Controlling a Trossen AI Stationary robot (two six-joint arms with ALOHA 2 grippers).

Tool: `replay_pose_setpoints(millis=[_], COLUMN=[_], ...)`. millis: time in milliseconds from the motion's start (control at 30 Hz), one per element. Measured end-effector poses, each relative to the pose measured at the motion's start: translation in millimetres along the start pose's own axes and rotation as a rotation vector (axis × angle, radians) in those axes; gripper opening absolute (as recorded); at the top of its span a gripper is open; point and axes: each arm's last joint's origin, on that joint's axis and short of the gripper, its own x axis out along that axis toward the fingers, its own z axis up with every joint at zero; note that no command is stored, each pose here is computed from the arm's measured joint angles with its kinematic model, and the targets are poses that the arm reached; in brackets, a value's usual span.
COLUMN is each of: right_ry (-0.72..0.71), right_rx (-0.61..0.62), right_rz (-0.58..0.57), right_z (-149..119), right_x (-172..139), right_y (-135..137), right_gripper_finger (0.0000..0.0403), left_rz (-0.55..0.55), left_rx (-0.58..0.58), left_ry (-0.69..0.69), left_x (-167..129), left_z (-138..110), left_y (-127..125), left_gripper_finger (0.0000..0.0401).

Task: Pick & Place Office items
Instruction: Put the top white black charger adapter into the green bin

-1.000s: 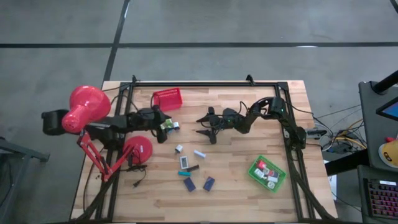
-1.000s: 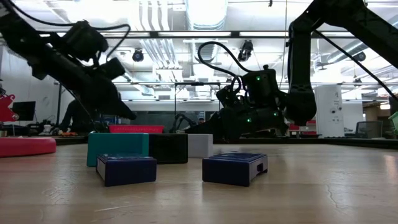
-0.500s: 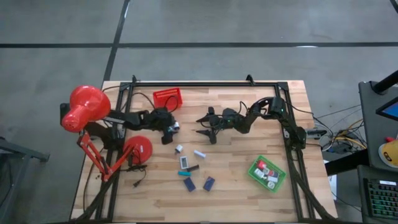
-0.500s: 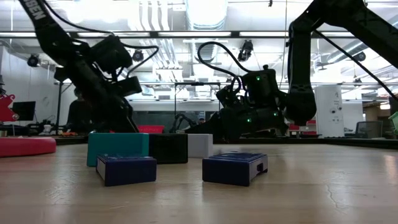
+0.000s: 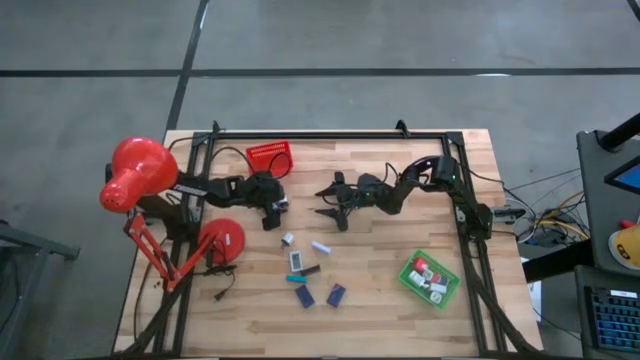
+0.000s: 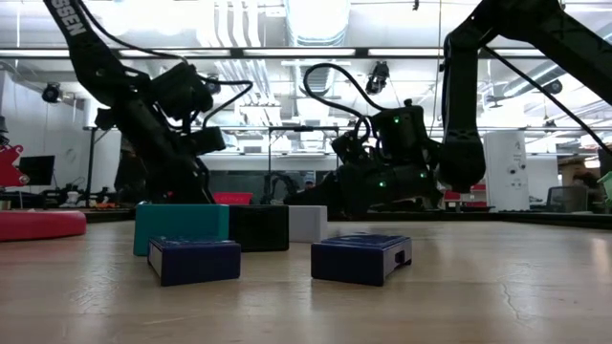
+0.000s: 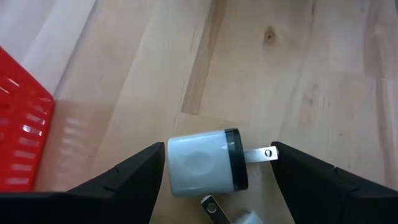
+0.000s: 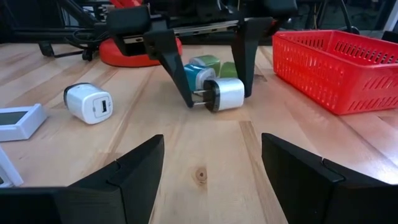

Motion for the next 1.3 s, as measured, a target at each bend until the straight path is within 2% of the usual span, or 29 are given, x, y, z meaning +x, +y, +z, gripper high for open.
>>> replay_pose_setpoints(millis=[367, 900, 1300], right_ry=[-0.018, -0.078, -0.187], right_rx=[-0.005, -0.025, -0.061], right_rz=[-0.001, -0.003, -0.006], right_z=[4.0, 18.3, 46.0], right_x=[3.9, 16.7, 37.3], right_y=[-1.4, -6.0, -13.6], right_gripper_finger=[0.026, 0.026, 0.026], left_rz=[0.001, -0.005, -0.013], left_rx=[0.004, 0.004, 0.004], left_ry=[-0.015, -0.025, -0.026], left_x=[-1.5, -1.7, -1.7], left_z=[1.7, 4.6, 4.7], left_y=[0.2, 0.4, 0.2], left_gripper_finger=[0.0246, 0.0246, 0.0267])
